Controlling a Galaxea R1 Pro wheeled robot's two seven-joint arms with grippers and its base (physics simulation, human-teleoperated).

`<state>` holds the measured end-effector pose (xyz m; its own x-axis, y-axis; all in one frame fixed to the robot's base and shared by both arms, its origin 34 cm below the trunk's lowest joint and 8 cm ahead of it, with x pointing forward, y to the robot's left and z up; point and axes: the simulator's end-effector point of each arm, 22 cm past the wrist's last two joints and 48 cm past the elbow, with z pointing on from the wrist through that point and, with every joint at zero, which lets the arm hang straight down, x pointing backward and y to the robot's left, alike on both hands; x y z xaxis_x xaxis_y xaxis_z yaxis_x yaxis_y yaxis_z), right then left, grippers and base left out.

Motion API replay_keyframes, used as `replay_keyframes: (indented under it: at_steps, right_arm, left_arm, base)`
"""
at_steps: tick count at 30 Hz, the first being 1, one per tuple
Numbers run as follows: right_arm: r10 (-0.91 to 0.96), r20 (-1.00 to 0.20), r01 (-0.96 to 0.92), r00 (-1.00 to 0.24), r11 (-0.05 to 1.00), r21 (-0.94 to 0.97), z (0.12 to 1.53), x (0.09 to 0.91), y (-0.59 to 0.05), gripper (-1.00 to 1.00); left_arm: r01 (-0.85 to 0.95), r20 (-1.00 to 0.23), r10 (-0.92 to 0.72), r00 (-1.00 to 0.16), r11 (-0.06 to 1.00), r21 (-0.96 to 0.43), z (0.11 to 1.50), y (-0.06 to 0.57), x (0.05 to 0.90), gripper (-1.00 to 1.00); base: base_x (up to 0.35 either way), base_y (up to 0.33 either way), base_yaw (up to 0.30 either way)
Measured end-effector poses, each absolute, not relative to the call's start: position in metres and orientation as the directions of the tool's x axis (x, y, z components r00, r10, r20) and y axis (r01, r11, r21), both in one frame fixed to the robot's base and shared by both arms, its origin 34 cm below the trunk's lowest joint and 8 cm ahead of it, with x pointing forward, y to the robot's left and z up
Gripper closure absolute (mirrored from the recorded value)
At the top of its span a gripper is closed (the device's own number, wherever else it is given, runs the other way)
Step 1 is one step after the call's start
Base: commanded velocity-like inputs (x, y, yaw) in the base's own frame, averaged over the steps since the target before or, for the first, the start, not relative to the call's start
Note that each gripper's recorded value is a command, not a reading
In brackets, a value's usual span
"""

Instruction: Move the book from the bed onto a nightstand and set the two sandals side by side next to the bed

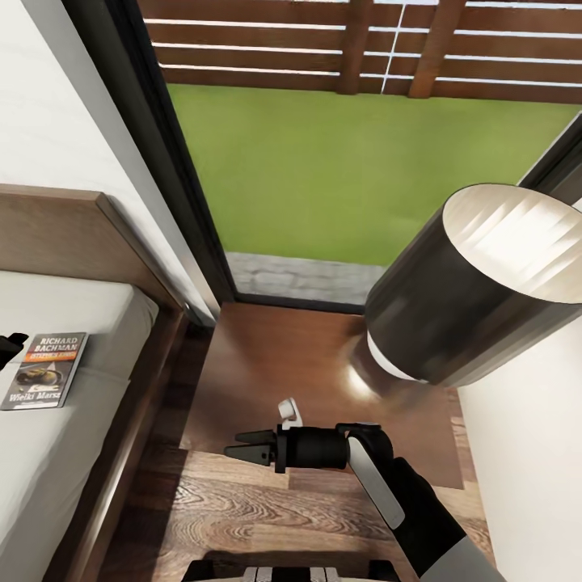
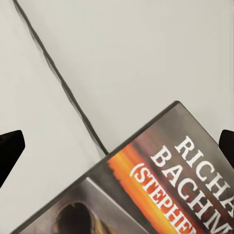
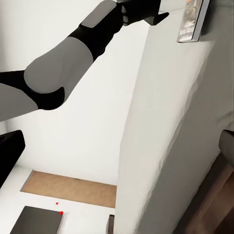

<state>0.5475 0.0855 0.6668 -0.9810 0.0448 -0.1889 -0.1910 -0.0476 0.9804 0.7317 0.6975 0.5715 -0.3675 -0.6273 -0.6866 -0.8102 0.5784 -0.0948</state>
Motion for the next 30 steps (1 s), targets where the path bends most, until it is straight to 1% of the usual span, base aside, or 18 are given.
replay_keyframes:
  at_steps: [30]
  right_arm:
    - [0.044,-0.189,-0.191,-0.981,-0.046,0.981,0.645,0.545,0.085,-1.0]
  left_arm:
    - [-0.811,-0.686,-0.629,-0.366,0.578,-0.096,0.55,0.698,0.729,-1.0]
  base:
    - [0.0,0.0,0.0]
